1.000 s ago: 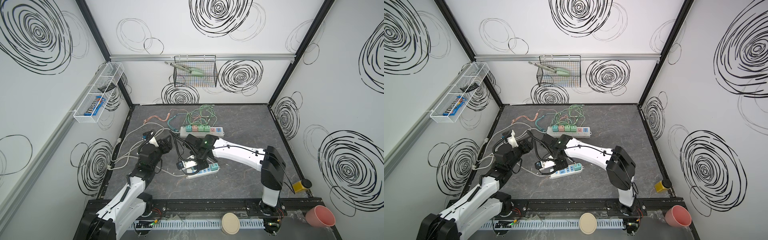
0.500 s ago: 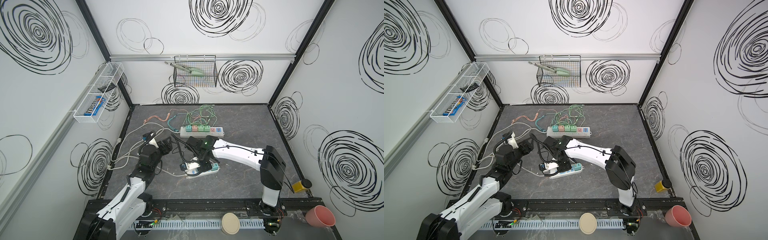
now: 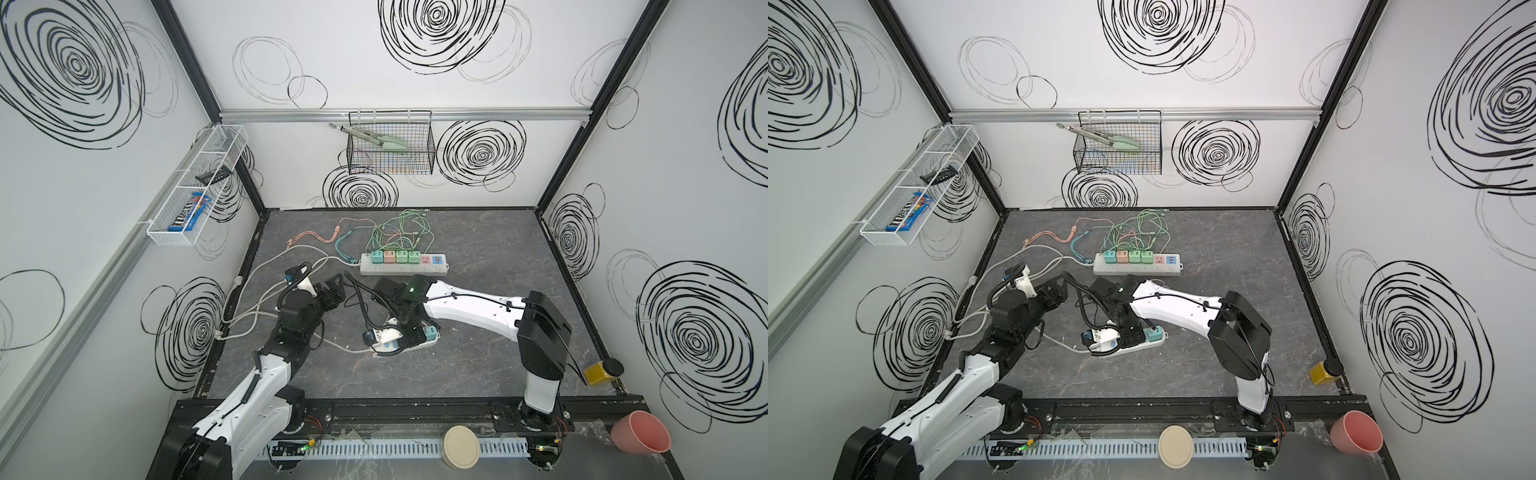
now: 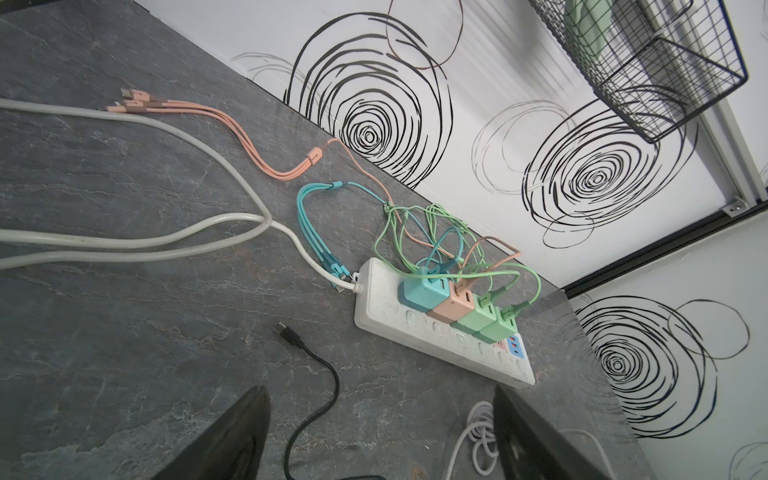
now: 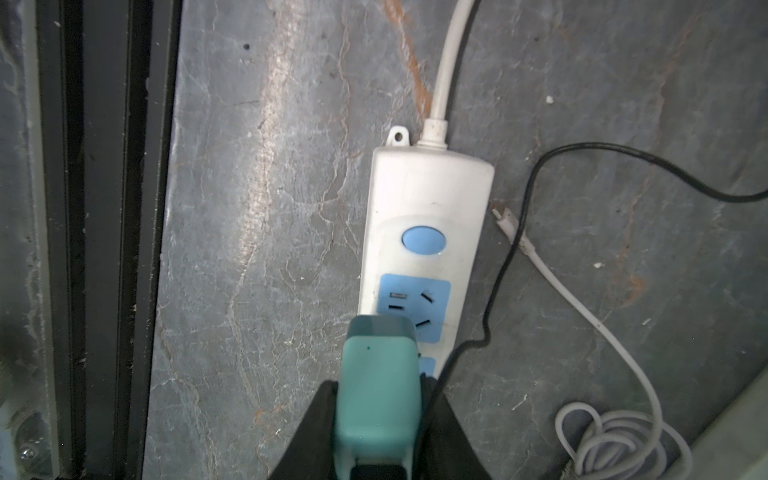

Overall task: Insert the plug
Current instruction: 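Lower the teal charger onto the small strip's socket with the right gripper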

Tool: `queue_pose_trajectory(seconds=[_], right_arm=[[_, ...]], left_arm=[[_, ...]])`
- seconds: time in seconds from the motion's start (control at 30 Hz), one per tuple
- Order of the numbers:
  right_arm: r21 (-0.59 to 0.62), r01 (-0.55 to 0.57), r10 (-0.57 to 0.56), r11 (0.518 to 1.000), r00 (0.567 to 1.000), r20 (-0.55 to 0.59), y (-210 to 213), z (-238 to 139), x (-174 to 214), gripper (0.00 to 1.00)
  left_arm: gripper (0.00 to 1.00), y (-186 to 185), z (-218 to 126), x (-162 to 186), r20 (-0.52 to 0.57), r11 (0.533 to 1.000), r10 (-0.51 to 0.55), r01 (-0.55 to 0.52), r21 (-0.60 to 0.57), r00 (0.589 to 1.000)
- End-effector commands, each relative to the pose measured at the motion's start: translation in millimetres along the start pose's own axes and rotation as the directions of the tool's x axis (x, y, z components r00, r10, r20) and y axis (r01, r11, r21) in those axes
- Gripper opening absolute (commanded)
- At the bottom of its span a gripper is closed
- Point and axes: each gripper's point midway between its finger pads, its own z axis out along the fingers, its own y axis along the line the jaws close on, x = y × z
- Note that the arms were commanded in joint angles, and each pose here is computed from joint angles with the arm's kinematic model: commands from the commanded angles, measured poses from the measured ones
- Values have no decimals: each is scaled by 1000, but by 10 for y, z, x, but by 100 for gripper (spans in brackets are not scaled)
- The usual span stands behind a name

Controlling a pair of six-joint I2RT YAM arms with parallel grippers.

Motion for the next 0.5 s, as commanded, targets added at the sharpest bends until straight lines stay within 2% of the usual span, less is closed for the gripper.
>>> queue_pose_trajectory(seconds=[0.0, 0.3, 0.47], right_arm=[[-4, 22, -22, 1000, 1000, 5, 30, 33, -21, 0], [30, 38, -39, 999, 998, 45, -34, -42, -141, 0], [5, 42, -43, 999, 998, 38, 10, 33, -148, 0]], left_arm=[[91, -20, -24, -99, 45, 1000, -4, 3, 5, 999], [96, -17, -16, -83, 37, 1000, -1, 1, 2, 999], [97, -22, -13, -84, 36, 1000, 0, -1, 3, 999]])
